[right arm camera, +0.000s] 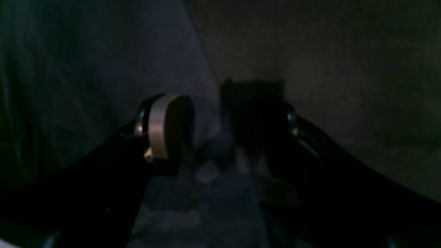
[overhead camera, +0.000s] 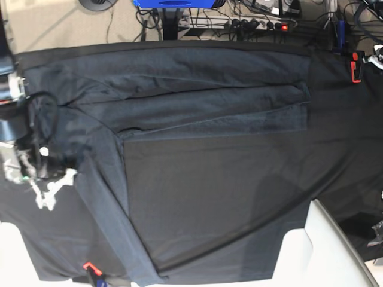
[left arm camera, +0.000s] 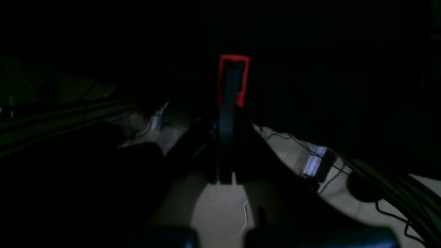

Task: Fold the T-shirt properly
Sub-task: 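Open both grippers and lift the left gripper away from the shirt, then grasp the sleeve nearest the right gripper and lift it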

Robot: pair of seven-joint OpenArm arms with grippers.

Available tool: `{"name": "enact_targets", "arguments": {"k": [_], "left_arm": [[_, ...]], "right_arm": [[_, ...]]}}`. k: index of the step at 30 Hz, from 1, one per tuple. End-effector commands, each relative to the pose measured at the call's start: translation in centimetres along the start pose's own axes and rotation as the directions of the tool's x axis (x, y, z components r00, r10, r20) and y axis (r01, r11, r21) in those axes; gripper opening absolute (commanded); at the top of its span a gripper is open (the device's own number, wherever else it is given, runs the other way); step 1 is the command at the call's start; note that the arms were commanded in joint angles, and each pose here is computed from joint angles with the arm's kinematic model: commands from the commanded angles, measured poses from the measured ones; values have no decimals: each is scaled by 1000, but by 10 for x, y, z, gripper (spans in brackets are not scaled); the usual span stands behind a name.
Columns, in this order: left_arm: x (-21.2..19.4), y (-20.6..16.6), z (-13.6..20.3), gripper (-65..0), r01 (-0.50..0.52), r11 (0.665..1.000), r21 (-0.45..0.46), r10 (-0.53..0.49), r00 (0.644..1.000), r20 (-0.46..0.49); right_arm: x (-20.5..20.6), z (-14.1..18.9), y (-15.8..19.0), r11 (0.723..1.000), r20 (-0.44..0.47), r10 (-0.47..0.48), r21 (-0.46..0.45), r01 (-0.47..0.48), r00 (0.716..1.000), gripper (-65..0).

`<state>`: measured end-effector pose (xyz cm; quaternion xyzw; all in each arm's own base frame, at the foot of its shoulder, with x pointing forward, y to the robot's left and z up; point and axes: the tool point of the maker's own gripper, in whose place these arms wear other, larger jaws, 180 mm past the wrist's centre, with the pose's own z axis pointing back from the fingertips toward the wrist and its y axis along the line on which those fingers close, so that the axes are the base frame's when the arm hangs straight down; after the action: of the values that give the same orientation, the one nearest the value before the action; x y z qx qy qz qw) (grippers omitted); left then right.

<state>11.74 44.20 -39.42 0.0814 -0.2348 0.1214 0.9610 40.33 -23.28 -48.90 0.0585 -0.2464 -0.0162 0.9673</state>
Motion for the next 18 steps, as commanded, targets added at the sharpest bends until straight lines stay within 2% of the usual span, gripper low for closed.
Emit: {"name": "enact_targets", "arguments": {"k": [1,8,9,10,12,13,15,18], "left_arm": [[12,9,7,-650,23,999,24,-23,999,29],[11,9,6,-650,20,1000,23,-21,1000,23],[11,9,6,-650,20,1000,23,-21,1000,23],[11,9,6,-650,20,1000,23,-21,1000,23],[10,8,6,-650,18,1000,21,-19,1000,23],[10,8,6,-650,18,1000,21,-19,1000,23],[8,5,5,-650,15,1000,14,-15,1000,22],[6,4,4,-650,12,1000,12,-12,1000,18]], "right_arm": [[23,6,0,1000,46,2,6,-2,999,-303],[23,5,1,1000,47,3,8,-4,999,-315],[23,5,1,1000,47,3,8,-4,999,-342],[23,6,1,1000,47,2,8,-2,999,-401],[24,6,1,1000,51,-6,10,6,999,-587],[25,6,1,1000,54,-8,12,7,998,-650],[27,7,4,1000,59,-7,17,6,998,-632],[28,12,15,999,84,0,47,-4,996,-650]]}}
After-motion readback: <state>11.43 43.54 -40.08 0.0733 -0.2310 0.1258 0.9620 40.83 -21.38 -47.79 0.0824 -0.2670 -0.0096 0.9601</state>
